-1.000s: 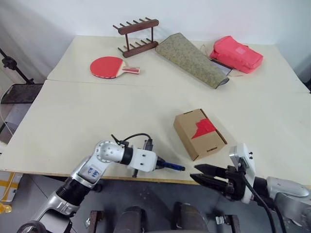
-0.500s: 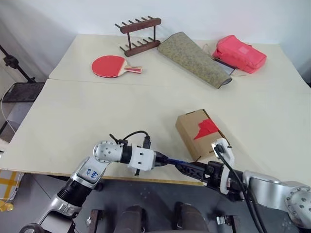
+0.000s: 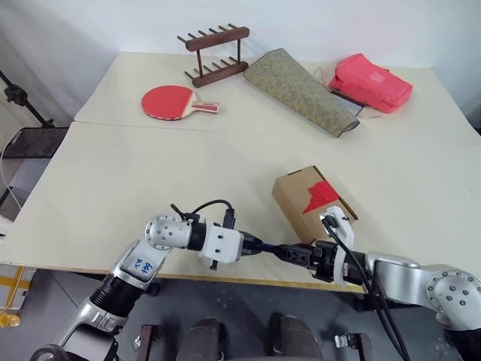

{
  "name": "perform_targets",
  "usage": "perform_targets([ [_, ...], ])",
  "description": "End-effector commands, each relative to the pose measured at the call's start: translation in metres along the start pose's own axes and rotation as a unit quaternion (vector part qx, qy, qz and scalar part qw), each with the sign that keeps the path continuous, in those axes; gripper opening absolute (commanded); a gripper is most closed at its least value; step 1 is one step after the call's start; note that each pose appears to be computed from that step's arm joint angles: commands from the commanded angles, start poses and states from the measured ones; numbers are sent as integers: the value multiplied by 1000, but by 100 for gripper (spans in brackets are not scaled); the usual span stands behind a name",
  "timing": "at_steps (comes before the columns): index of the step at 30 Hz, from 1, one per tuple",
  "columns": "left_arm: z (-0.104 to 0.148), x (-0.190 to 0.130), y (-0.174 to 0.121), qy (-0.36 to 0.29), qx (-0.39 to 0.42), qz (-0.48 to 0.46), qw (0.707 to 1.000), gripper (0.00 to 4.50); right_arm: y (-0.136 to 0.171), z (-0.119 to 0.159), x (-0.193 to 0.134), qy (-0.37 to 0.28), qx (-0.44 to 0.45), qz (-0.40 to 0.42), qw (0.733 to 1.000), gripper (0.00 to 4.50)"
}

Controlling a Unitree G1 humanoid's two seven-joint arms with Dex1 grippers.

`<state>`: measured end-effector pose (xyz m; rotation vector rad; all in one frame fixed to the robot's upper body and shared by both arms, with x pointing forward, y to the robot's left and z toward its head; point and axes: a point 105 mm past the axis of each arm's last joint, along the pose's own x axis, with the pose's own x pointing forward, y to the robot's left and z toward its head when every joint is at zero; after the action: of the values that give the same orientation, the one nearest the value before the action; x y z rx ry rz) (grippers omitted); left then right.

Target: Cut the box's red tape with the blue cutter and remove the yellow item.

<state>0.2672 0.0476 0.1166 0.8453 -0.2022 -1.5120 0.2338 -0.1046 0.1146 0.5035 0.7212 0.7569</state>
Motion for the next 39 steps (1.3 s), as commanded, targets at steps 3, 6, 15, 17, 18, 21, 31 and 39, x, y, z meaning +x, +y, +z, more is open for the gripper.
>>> perform_targets([
  [3,12,-1,5,-14,17,17,1000,43,6,0,2,-6,0,16,1000,149],
  [6,12,-1,5,-14,17,16,1000,43,7,-1,2,-8,2,19,1000,60],
  [15,23,-12,15,-43,-16,41,998,224,6,3,0,-16,4,23,1000,17],
  [17,19,-25,12,-37,-65,33,997,250,11,4,-4,-14,-4,35,999,17],
  [18,13,-40,9,-24,-109,25,993,251,20,6,-10,-14,-15,56,998,17],
  [21,-6,-77,1,19,-202,8,979,251,46,9,-30,-16,-44,121,992,17],
  [31,-32,-98,59,-5,-274,97,957,11,48,47,-123,-57,-155,53,985,17],
  [39,22,-7,126,-123,-236,45,963,0,34,111,-162,-90,-266,-90,956,17],
])
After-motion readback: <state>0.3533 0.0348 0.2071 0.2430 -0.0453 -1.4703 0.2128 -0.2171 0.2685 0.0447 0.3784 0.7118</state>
